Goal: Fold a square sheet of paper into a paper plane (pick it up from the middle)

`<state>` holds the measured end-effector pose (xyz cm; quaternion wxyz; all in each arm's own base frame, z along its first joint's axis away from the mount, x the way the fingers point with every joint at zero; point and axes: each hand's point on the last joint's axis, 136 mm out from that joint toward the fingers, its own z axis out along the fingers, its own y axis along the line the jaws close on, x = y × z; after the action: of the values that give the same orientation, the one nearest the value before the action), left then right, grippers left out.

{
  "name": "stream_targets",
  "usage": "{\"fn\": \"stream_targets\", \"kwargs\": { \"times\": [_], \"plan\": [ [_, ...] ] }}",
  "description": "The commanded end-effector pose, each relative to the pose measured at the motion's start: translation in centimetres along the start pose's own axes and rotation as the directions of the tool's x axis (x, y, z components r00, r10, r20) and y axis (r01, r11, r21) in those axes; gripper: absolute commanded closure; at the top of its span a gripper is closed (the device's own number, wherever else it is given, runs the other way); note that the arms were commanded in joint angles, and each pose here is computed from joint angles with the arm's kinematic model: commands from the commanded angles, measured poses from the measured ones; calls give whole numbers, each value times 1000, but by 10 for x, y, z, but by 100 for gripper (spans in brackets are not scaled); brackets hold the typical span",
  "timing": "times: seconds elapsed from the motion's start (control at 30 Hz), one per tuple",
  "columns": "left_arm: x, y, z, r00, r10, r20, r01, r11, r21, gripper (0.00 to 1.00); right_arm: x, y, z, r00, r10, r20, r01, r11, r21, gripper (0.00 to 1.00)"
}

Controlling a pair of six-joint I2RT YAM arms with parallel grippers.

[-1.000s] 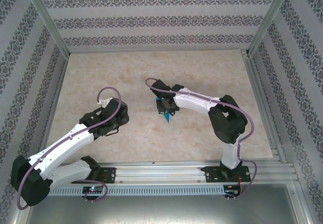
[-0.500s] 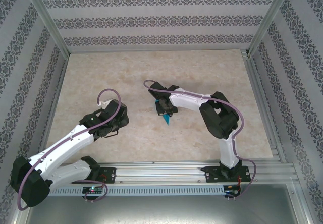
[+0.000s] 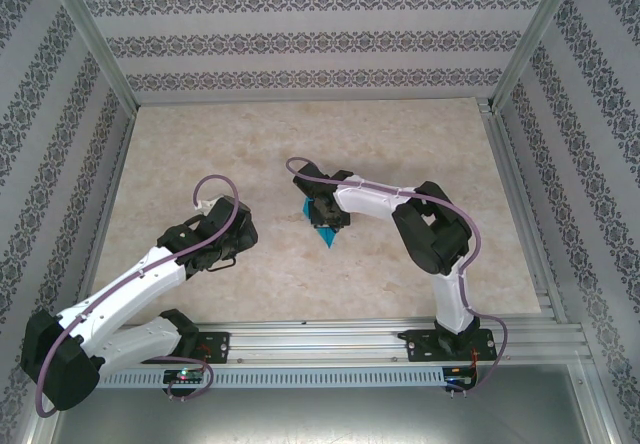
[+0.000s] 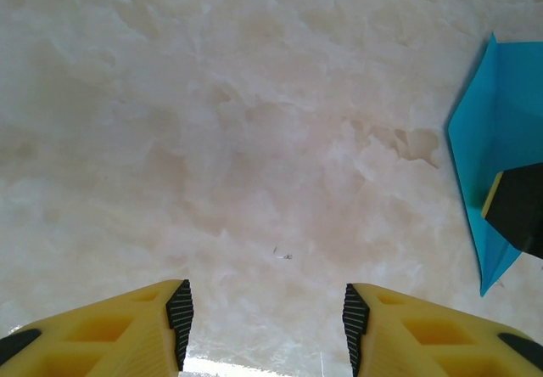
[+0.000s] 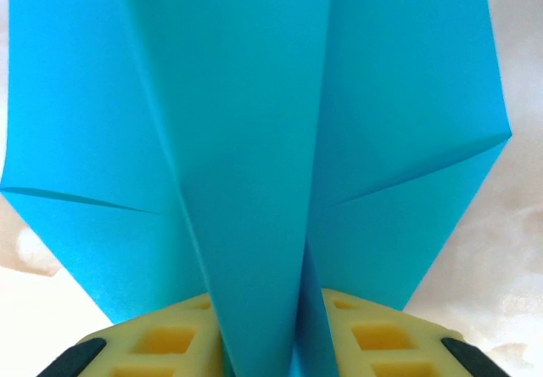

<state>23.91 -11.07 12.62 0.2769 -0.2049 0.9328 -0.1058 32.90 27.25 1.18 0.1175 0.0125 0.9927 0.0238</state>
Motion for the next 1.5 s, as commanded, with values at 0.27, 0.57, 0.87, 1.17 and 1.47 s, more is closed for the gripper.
{"fn": "stream_targets", "kwargs": {
  "times": [0.27,0.57,0.87,1.17,1.47],
  "plan": [
    [-1,1,4,1000,-13,-1,13,1000,6,46,8,-5,23,999,27,-22,-25,994,102,69],
    [-4,2,1,1000,-5,11,5,1000,12,46,-19,8,-39,996,-5,84,4,1000,9,60],
    [-8,-3,-4,1000,15,25,-16,999,37,43,-31,2,-103,981,-11,195,18,999,-36,53],
    [-37,16,-19,982,119,150,-104,989,-100,14,-46,-92,-230,762,2,648,-22,1000,23,37],
    [-91,72,-16,934,189,303,-65,924,-378,0,-27,-230,-225,594,-18,805,-185,970,158,8]
  ]
}}
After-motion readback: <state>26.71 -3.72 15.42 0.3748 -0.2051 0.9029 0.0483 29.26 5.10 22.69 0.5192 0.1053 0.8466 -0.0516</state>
